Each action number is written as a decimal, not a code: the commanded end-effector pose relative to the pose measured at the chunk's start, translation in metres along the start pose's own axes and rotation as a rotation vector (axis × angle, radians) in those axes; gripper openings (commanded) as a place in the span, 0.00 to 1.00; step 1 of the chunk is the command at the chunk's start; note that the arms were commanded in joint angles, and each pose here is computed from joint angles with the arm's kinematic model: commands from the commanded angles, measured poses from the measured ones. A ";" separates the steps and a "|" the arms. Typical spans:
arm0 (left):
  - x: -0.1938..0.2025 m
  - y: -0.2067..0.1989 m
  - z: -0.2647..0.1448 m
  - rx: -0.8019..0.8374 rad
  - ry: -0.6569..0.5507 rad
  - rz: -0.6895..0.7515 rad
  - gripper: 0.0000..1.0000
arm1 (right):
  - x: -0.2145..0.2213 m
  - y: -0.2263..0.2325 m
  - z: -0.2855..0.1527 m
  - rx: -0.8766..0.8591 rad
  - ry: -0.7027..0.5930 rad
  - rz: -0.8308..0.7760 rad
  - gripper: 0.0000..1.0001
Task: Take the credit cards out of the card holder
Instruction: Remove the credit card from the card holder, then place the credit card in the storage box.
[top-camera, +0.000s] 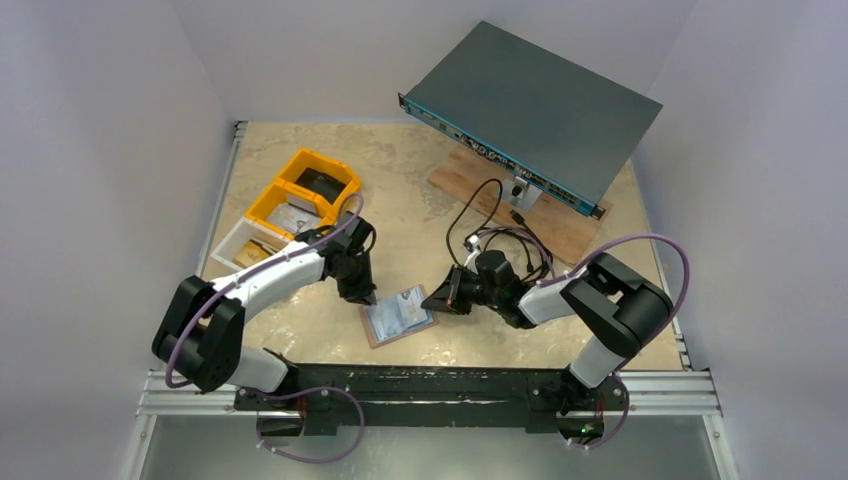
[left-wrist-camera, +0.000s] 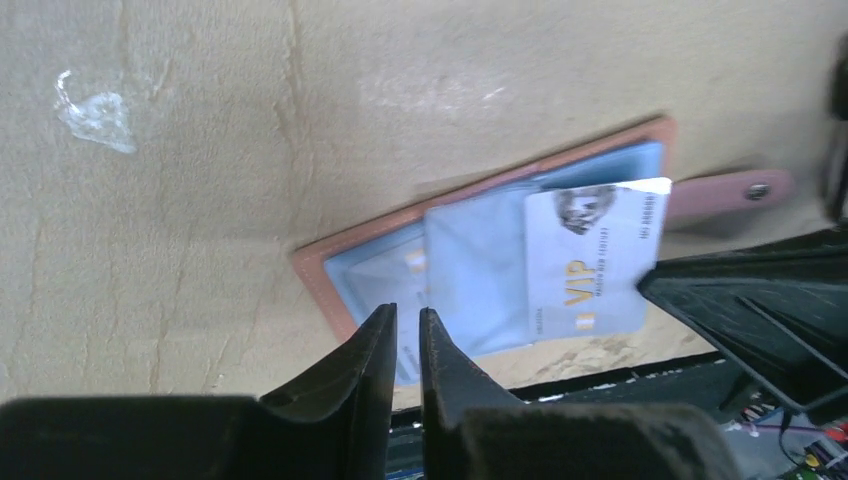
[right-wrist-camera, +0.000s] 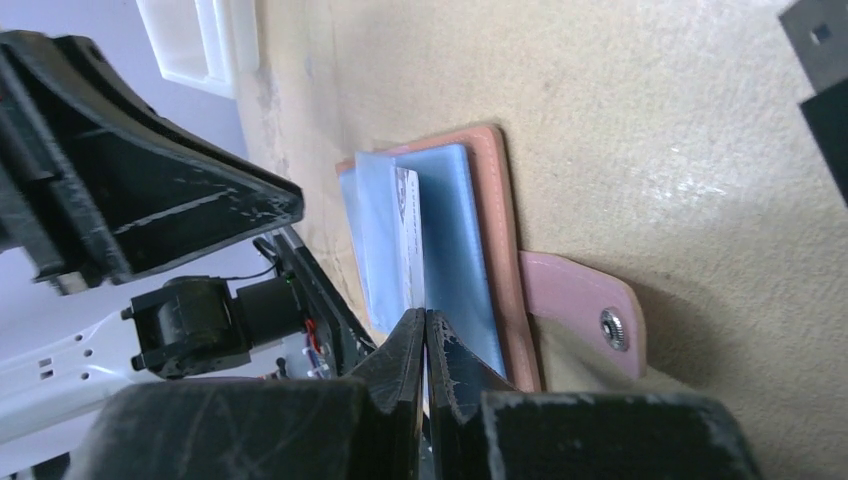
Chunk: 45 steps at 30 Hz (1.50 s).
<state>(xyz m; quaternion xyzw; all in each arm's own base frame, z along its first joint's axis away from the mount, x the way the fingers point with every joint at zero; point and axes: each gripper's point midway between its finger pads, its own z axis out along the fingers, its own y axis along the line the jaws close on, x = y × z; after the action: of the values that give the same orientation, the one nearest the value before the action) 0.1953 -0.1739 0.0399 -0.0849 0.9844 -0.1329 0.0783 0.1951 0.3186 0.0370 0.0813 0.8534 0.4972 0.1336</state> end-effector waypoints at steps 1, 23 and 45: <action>-0.023 -0.023 -0.037 0.073 -0.095 0.060 0.20 | -0.015 0.007 -0.003 0.034 -0.048 -0.054 0.00; -0.015 -0.077 -0.052 0.483 -0.018 -0.018 0.53 | -0.037 0.068 -0.034 -0.116 -0.070 -0.052 0.00; -0.034 -0.119 -0.097 0.851 -0.059 -0.073 0.41 | -0.045 0.130 -0.060 -0.333 -0.030 0.013 0.00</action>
<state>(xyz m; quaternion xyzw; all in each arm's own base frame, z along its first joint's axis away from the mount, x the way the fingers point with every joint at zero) 0.2263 -0.2518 0.1434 -0.0985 0.8610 -0.4866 0.1106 0.2176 0.3176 0.1534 0.0909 0.7811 0.6027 0.1353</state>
